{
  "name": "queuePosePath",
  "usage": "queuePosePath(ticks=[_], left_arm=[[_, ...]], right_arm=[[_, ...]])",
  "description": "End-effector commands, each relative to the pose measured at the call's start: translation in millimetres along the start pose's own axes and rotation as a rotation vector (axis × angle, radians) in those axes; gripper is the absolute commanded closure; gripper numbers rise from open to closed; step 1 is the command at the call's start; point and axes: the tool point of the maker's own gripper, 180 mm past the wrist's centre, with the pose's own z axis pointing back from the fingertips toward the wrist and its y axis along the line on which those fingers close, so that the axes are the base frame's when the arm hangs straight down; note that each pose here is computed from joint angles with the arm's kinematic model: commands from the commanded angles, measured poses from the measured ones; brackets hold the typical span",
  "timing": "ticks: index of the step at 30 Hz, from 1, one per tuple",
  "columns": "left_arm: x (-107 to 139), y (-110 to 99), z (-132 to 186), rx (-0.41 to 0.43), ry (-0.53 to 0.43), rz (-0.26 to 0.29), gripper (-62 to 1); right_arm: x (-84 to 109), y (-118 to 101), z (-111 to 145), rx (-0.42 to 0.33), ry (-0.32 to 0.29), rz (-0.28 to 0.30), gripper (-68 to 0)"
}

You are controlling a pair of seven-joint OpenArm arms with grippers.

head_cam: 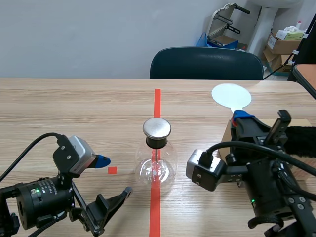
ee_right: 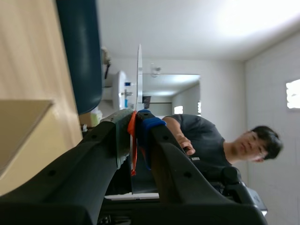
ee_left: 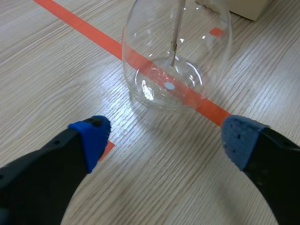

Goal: Do the electroscope experiment

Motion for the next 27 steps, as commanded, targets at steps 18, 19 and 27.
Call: queuePosePath(ticks=[18,19,27], left_arm=[[16,-1,41,0.003,-0.056,0.038,-62.3],[17,-2,44,-0.001,-0.063,0.037,-62.3],[35,-12,66,-0.013,-0.111,0.021,-62.3]], right_arm=[[-62.2,-21,56,-0.057,-0.111,-0.003,-1.0],[-67.0,-19,58,-0.052,-0.107,0.005,-1.0],[-105.3,3,76,-0.003,-0.057,0.029,-1.1]])
